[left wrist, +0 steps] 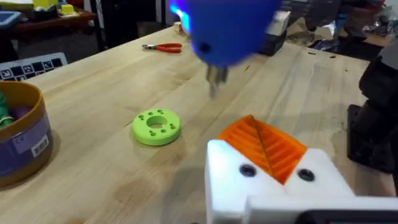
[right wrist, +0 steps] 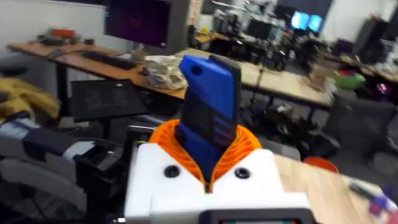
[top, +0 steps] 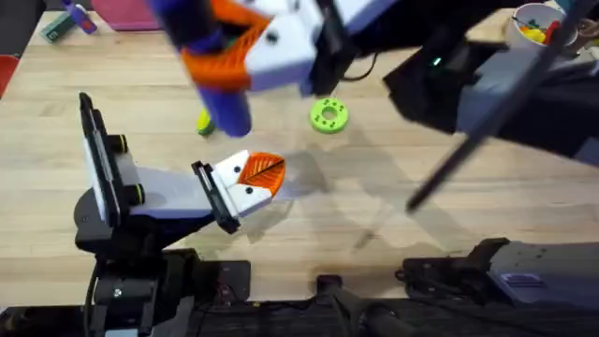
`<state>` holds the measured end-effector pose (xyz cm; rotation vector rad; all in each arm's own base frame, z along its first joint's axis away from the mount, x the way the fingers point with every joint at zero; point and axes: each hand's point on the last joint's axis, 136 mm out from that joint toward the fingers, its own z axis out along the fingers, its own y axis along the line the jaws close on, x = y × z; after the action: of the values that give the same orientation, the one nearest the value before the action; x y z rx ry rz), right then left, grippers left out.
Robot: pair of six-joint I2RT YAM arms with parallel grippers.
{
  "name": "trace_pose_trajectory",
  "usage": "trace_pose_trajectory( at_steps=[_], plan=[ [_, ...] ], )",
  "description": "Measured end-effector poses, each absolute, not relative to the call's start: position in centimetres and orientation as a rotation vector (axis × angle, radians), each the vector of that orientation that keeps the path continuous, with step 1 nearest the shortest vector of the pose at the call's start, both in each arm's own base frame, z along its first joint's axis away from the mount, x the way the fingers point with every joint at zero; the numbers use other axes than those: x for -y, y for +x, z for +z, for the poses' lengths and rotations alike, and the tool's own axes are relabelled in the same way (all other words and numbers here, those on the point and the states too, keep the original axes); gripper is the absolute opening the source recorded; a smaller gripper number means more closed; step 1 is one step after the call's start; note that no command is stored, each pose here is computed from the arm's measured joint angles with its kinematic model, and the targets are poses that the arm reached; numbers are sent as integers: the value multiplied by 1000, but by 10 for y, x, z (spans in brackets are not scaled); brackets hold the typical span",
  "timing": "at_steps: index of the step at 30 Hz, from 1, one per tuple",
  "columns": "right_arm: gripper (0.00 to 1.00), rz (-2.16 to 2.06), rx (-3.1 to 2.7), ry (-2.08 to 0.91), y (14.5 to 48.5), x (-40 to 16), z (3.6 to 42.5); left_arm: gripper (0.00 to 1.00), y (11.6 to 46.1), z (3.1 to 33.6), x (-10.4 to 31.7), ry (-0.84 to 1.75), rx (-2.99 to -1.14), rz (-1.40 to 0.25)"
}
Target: Pick up the gripper from the table and insert it into the empty holder that is missing its gripper. Then pick up a screw, insert it into the mounting hole, and use the screwdriver to tighten it. Finally, clean up the table by picking up the vegetable and placing it into the bucket.
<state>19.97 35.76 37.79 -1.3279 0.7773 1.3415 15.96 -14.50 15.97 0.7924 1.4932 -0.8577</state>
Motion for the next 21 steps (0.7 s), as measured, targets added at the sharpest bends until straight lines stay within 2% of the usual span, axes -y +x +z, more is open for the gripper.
trace_pose_trajectory(
  at_steps=[6,10,13,16,21],
  plan=[
    [22,1347,-1162,-1155,273,-331,366,7,160,160,145,792,-1493,-857],
    [22,1254,-1494,-911,338,-294,339,7,160,160,145,792,-1493,-857],
    [22,1134,-1687,-776,372,-255,317,7,160,160,145,792,-1493,-857],
    [22,975,-1826,-710,388,-216,300,7,160,160,145,792,-1493,-857],
    [22,642,-1925,-820,382,-172,294,7,160,160,145,793,-1493,-857]
  ],
)
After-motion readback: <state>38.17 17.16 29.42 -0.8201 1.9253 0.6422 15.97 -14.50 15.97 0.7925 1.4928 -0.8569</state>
